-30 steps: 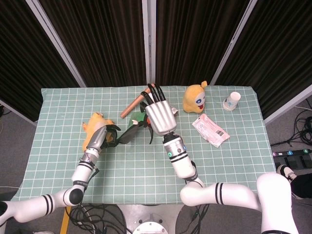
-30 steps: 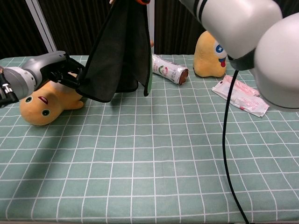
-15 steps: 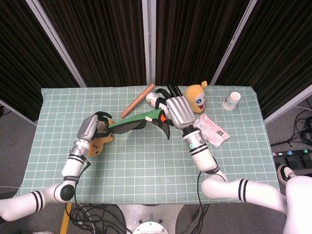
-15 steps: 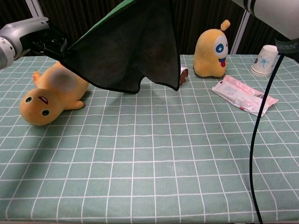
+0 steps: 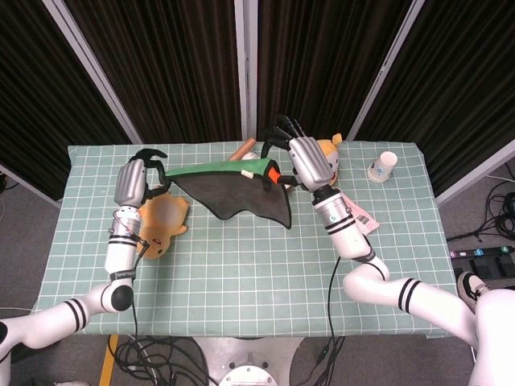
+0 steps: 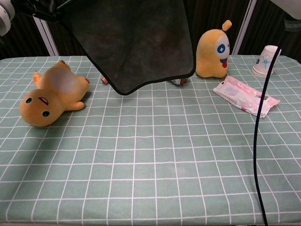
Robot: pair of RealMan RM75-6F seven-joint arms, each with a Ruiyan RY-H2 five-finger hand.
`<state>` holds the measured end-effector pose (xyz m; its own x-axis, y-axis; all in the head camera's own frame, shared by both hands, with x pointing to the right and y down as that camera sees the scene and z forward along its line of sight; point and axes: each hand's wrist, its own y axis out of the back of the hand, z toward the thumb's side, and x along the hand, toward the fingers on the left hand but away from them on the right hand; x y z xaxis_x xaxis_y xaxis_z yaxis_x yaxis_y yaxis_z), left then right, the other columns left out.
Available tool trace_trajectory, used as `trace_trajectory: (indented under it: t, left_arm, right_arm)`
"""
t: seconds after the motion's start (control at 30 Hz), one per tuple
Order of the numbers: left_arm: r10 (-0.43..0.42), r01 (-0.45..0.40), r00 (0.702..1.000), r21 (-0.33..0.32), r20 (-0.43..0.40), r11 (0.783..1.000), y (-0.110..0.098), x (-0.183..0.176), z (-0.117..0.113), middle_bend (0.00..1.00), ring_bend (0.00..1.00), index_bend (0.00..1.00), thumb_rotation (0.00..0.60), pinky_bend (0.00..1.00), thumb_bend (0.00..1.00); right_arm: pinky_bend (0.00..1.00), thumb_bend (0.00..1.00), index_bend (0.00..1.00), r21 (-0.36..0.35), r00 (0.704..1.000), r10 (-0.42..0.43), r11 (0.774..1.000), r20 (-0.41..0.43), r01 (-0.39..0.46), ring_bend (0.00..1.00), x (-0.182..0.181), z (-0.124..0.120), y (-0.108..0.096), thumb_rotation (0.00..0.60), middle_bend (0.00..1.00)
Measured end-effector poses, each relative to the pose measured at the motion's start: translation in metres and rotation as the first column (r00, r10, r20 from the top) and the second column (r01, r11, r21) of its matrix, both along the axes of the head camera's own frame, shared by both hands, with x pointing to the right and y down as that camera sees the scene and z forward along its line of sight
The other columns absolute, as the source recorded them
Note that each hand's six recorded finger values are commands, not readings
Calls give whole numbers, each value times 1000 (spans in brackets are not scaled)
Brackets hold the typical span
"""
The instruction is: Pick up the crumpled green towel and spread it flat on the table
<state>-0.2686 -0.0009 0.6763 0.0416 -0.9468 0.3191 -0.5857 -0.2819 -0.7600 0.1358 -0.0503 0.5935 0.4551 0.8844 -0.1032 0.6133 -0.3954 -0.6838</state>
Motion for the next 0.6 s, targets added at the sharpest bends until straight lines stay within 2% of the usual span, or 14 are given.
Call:
trace_trajectory:
  t: [0.13,0.27,0.43,0.6]
  left_arm:
    - [11,-11,1000,10,22,1000,8,-2,4,438,236,828,600,243,459]
    - [46,-45,998,-16,32,999,29,-4,10,438,236,828,600,243,455]
    - [120,-118,992,-59,34,991,58,0,15,438,236,828,600,243,455]
    - [221,-218,975,-117,20,969,94,11,18,438,236,828,600,243,453]
  right_arm:
    - [0,356,738,-24,1000,-15,1000,27,16,0,5,12,-1,600,273]
    - [0,357,741,-81,998,-46,995,53,50,0,8,29,10,600,276]
    - [0,357,743,-179,992,-106,977,73,118,0,19,56,41,600,279]
    - [0,358,742,-251,985,-153,953,80,168,0,36,73,77,600,280]
